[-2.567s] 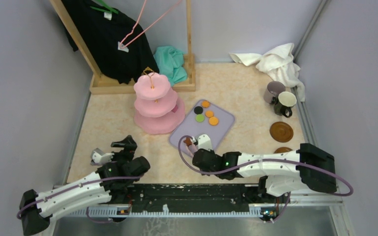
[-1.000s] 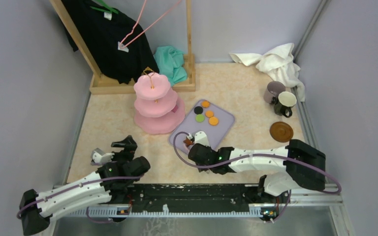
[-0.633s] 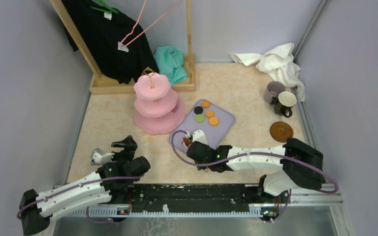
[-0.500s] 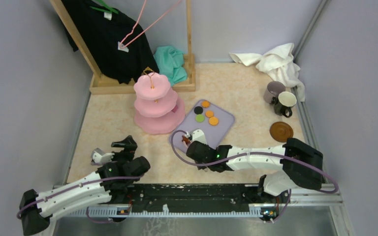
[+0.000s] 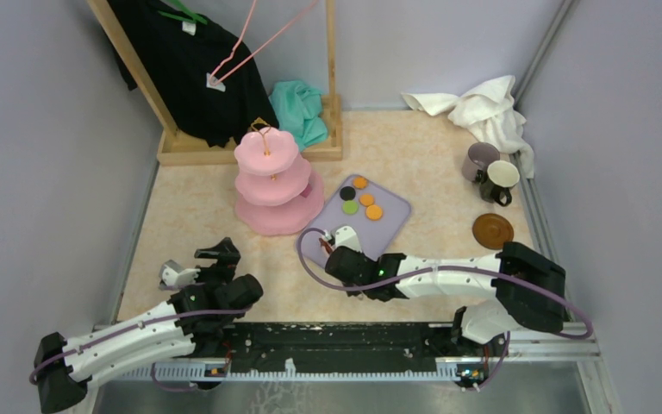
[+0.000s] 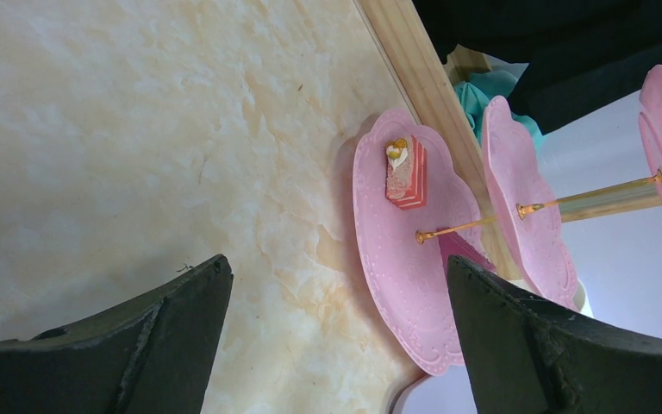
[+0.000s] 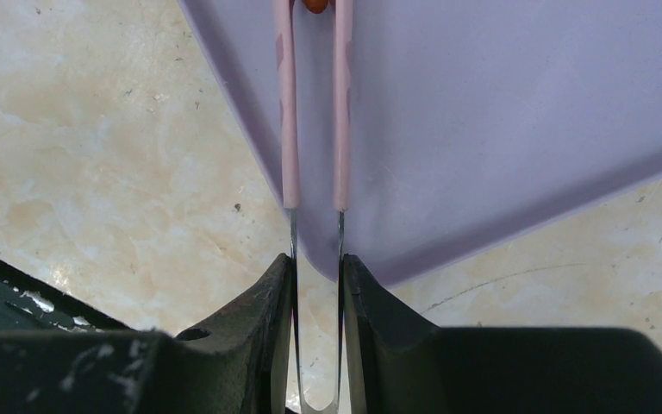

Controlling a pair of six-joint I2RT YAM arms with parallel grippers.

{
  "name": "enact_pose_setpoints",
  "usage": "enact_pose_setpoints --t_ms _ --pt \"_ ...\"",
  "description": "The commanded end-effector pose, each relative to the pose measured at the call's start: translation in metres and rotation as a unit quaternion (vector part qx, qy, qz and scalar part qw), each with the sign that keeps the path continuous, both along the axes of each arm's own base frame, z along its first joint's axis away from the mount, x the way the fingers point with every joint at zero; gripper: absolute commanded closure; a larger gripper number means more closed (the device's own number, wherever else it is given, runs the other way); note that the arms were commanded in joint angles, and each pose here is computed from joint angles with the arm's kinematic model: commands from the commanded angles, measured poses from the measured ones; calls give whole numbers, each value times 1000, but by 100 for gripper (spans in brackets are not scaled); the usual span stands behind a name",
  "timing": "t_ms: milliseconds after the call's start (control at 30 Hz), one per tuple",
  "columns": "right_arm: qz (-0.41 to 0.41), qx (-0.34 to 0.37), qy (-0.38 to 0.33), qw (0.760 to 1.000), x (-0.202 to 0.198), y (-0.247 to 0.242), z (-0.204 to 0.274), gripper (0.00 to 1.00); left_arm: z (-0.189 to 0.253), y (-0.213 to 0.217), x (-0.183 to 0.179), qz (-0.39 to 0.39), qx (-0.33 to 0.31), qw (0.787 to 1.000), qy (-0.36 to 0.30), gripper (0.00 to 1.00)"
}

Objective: Serve the afternoon tea

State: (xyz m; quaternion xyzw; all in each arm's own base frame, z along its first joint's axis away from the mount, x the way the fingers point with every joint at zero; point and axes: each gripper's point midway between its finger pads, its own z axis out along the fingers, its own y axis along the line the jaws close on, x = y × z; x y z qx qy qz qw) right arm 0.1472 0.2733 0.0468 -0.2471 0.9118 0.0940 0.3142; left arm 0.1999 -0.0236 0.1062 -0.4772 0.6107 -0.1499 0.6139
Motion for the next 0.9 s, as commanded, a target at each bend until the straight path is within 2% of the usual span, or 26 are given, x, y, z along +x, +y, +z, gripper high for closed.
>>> enact_pose_setpoints --t_ms 0,267,533,867 --pt "-5 45 -41 998 17 18 39 85 -5 17 -5 23 -7 999 -26 1" --pt "1 48 -58 997 25 26 49 98 -3 16 -4 23 -4 999 -27 1" --pt "12 49 -72 996 36 40 60 99 -2 16 -4 23 -4 999 -28 1" --pt "43 42 -85 995 73 83 69 99 -3 18 -5 24 -6 999 -27 1"
